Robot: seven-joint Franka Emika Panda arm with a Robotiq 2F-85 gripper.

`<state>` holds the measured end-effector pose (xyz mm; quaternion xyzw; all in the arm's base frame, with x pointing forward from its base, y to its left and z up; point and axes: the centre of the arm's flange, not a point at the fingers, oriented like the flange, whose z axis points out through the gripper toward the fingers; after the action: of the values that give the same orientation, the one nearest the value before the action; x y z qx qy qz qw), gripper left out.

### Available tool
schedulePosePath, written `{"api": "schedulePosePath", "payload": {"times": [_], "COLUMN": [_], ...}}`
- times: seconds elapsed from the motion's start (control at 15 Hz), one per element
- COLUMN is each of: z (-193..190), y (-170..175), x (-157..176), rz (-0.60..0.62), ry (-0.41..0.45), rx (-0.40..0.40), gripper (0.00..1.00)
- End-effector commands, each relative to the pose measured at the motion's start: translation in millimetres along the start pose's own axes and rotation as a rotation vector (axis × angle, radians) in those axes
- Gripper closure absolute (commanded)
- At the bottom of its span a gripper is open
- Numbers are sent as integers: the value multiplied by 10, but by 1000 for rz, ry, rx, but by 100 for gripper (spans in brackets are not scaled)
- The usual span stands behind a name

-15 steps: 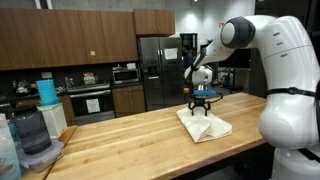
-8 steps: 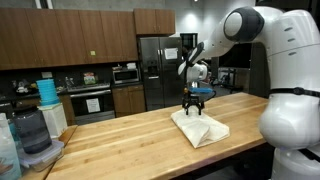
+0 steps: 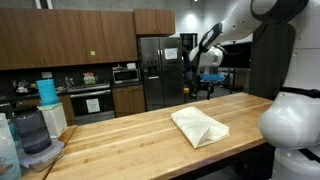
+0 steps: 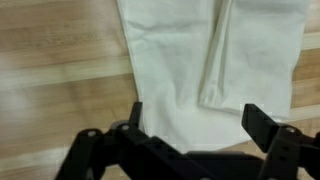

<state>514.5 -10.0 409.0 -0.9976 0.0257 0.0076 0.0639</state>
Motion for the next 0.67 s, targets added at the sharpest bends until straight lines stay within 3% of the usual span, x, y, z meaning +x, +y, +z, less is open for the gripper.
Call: {"api": "schedulePosePath", "payload": {"times": [0.0, 0.33, 0.6], "z": [-6, 84, 110], "y": [284, 480, 424], "x": [-32, 22, 15], "rz": [60, 2, 11], "ry": [43, 31, 17], "rx": [-30, 25, 9], "gripper": [0, 0, 0]}}
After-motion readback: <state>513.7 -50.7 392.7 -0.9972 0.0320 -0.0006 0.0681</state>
